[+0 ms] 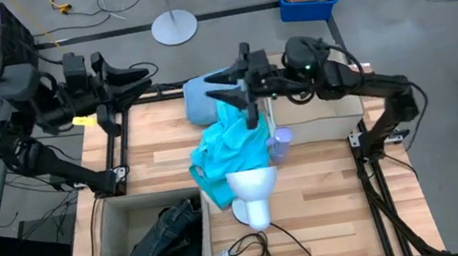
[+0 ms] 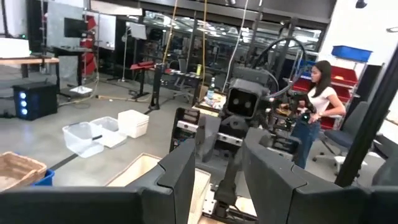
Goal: Sort clothes
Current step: Put the light blue shorts into the top laundry organizer
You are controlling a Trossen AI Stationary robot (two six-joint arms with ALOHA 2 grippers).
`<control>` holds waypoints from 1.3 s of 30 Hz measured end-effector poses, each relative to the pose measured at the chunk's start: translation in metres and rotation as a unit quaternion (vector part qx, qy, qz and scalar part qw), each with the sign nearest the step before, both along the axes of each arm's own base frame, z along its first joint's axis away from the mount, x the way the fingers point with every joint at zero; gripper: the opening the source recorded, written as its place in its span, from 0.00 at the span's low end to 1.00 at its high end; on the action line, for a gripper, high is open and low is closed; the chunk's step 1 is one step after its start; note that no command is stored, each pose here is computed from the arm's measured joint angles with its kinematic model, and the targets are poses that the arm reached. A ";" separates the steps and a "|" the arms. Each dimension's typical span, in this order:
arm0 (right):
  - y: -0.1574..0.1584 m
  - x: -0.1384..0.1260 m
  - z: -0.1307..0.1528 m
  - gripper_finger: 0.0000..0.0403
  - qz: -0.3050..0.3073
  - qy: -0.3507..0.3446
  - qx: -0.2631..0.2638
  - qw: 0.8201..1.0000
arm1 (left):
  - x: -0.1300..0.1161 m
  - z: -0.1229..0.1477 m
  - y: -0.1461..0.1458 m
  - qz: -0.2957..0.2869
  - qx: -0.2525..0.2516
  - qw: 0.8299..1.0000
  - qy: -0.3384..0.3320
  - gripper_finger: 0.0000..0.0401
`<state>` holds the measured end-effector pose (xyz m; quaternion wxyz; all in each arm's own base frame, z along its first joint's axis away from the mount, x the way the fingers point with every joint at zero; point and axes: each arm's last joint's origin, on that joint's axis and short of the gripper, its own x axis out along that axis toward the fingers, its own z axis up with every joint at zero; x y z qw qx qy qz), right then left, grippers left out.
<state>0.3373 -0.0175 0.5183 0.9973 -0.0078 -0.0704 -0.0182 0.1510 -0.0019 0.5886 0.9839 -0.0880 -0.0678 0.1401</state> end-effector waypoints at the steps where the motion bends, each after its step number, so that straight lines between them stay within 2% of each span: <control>1: -0.003 -0.006 -0.005 0.40 -0.002 -0.002 0.006 1.000 | 0.001 0.000 0.001 0.003 -0.003 1.000 0.001 0.31; 5: -0.009 -0.038 -0.022 0.40 -0.011 -0.008 0.023 1.000 | 0.014 -0.005 0.004 0.016 -0.022 1.000 0.013 0.31; 12: -0.010 -0.098 -0.041 0.40 -0.024 -0.009 0.044 0.999 | 0.058 -0.029 0.030 0.086 -0.098 0.989 0.069 0.31; 16: -0.011 -0.125 -0.044 0.40 -0.035 -0.010 0.045 0.998 | 0.086 -0.049 0.054 0.105 -0.153 0.977 0.108 0.31; 22: -0.009 -0.162 -0.042 0.40 -0.049 -0.022 0.045 0.998 | 0.123 -0.085 0.098 0.115 -0.244 0.947 0.175 0.31; 26: -0.007 -0.176 -0.044 0.40 -0.050 -0.015 0.053 0.997 | 0.141 -0.109 0.133 0.106 -0.305 0.924 0.207 0.31; 29: -0.007 -0.181 -0.046 0.40 -0.049 -0.009 0.062 0.997 | 0.151 -0.130 0.159 0.123 -0.336 0.904 0.236 0.31; 32: -0.006 -0.182 -0.047 0.40 -0.047 -0.004 0.071 0.996 | 0.159 -0.149 0.182 0.139 -0.355 0.887 0.259 0.31; 39: -0.006 -0.181 -0.049 0.40 -0.045 0.000 0.097 0.994 | 0.166 -0.184 0.224 0.124 -0.386 0.863 0.302 0.31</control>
